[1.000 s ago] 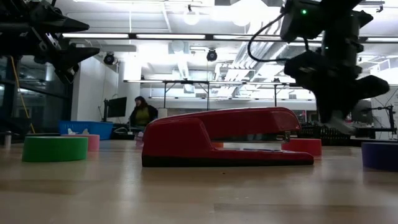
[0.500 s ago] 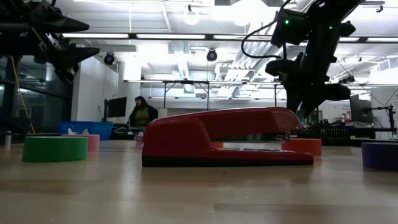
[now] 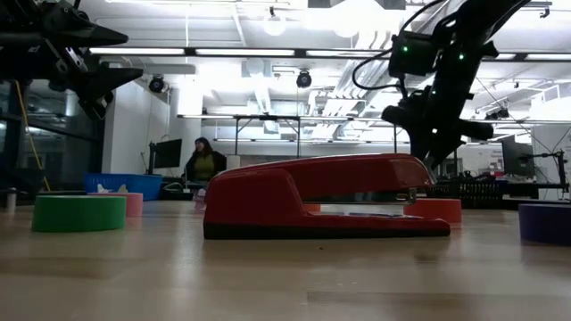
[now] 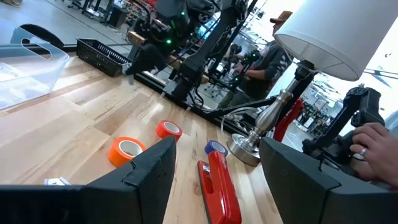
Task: Pick and place Stapler, Stapler remover, tape
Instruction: Put the right blue staple remover into the black bin
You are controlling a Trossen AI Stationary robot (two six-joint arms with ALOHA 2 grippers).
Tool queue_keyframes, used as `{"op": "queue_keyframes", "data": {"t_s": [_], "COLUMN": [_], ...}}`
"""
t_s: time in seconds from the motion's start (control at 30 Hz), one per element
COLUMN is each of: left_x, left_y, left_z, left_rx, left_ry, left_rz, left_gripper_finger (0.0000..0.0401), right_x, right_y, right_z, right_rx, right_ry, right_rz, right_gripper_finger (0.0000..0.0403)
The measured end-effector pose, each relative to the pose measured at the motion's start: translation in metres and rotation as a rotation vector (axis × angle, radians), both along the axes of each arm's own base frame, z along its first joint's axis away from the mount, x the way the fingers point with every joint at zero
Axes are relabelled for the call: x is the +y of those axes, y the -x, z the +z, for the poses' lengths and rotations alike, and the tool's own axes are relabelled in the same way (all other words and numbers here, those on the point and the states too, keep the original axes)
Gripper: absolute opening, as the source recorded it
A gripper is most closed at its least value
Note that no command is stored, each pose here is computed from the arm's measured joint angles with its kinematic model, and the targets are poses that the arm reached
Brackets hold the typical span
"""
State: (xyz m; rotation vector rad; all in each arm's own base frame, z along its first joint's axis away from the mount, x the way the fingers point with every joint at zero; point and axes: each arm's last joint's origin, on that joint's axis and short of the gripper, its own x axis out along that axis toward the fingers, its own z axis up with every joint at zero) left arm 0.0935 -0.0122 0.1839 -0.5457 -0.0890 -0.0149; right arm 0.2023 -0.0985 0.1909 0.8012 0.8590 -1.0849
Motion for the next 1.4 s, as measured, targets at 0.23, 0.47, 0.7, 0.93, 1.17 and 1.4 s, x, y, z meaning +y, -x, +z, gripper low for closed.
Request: {"op": "queue_keyframes", "data": {"t_s": [0.23,0.47,0.7,0.93,1.17,1.4], "left_x": [0.000,0.000,0.000,0.000,0.000,0.000], "left_y": [0.000,0.000,0.000,0.000,0.000,0.000], "left_z": [0.000,0.000,0.000,0.000,0.000,0.000], "left_rx": [0.000,0.000,0.000,0.000,0.000,0.000], "left_ry": [0.000,0.000,0.000,0.000,0.000,0.000], "left_rz": [0.000,0.000,0.000,0.000,0.000,0.000], "left_gripper_finger": [0.0229,0.0229,0.0229,0.0229,0.0229,0.0229], "right_x": [-0.015,-0.029,-0.039,-0.046,-0.055,-0.063], "right_y": [0.008,0.018,0.031,0.040,0.049,0.051], "right_z": [0.001,0.001,0.001,0.001,0.002,-0.009], "right_rx": [0.000,-0.010,0.030,0.082,0.112,0.159], "right_ry": [0.060,0.105,0.150,0.216,0.252,0.203], "right_rz": [-0.171,-0.358,-0.496,-0.577,-0.636,-0.643], "right_gripper_finger": [0.0108,0.0108,0.0113,0.0110,0.0118,0.0124]}}
